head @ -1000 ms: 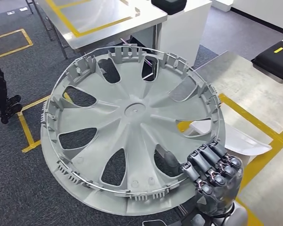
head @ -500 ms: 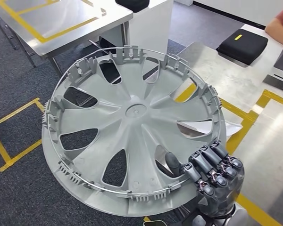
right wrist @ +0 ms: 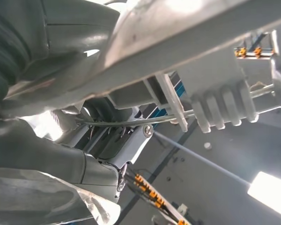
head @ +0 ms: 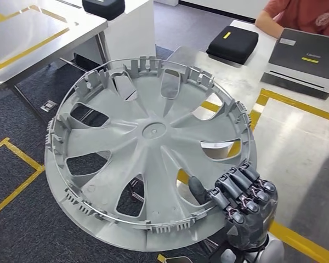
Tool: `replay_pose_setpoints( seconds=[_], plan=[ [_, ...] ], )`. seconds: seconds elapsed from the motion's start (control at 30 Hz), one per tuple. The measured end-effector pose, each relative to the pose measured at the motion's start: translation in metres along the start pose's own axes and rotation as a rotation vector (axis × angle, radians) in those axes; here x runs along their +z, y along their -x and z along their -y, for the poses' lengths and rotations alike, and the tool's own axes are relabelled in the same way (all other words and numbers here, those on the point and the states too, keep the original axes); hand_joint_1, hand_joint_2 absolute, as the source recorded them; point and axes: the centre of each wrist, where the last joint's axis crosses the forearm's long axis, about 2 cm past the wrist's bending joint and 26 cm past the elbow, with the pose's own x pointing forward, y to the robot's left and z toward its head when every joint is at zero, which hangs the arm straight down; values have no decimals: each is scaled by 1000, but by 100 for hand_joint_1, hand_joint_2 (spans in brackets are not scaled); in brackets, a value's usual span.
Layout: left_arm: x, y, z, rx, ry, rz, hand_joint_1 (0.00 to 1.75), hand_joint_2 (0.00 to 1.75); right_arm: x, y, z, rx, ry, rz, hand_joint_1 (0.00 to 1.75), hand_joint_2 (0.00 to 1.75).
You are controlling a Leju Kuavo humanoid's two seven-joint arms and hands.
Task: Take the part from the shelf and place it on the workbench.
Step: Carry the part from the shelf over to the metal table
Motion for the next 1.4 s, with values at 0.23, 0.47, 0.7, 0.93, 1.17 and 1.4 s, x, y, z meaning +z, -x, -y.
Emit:
replay_pose_setpoints(
  seconds=[0.23, 0.47, 0.7, 0.93, 1.17, 1.4],
  plan=[
    [0, 0, 0, -15, 8, 22, 0, 0, 1, 0, 0, -5, -1, -4, 175, 175],
    [1, -2, 5, -70, 40, 107, 0, 0, 1, -1, -1, -12, -1, -7, 175, 175],
    [3, -8, 12, -130, 53, 129, 0, 0, 1, -2, -3, -21, 0, -9, 175, 175],
    [2, -3, 14, -155, 45, 124, 0, 0, 2, -2, -4, -23, -3, -9, 175, 175],
    [3, -6, 16, -164, 44, 127, 0, 0, 2, -2, -4, -24, -3, -10, 175, 175],
    [3, -4, 20, -174, 48, 128, 0, 0, 2, -2, -4, -24, -3, -10, 175, 175]
  ],
)
